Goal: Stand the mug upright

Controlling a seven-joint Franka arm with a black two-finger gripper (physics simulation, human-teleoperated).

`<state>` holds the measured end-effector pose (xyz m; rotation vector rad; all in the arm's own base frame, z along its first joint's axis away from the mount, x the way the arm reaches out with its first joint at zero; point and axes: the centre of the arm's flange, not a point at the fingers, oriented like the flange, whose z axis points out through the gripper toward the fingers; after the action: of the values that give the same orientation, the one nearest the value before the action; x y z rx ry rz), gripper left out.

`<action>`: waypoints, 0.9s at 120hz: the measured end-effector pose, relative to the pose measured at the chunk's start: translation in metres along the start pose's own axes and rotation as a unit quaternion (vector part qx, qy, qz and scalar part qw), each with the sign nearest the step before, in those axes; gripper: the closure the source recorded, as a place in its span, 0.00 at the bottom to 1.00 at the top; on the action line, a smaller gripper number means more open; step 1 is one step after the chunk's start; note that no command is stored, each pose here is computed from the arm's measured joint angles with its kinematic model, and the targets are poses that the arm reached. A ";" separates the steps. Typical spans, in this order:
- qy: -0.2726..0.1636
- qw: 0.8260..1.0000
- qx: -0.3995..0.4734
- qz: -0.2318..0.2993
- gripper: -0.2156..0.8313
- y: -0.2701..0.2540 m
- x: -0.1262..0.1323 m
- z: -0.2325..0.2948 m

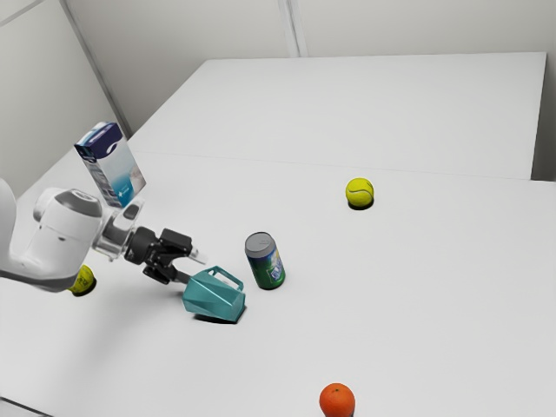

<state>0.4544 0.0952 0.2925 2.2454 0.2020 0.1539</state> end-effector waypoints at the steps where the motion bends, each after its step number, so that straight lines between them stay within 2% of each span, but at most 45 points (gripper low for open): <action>1: 0.000 1.000 0.000 0.001 0.21 0.000 0.000 0.000; 44: -0.021 0.999 -0.005 0.039 0.21 0.006 -0.017 0.041; 52: -0.023 0.999 -0.005 0.049 0.31 0.010 -0.018 0.045; 67: -0.019 0.998 -0.004 0.060 0.60 0.012 -0.017 0.044; 75: -0.015 0.998 -0.005 0.061 0.70 0.010 -0.018 0.040; 108: 0.004 0.996 -0.008 0.089 0.88 0.025 -0.017 0.022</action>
<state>0.4436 0.0595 0.2968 2.2450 0.0041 0.2595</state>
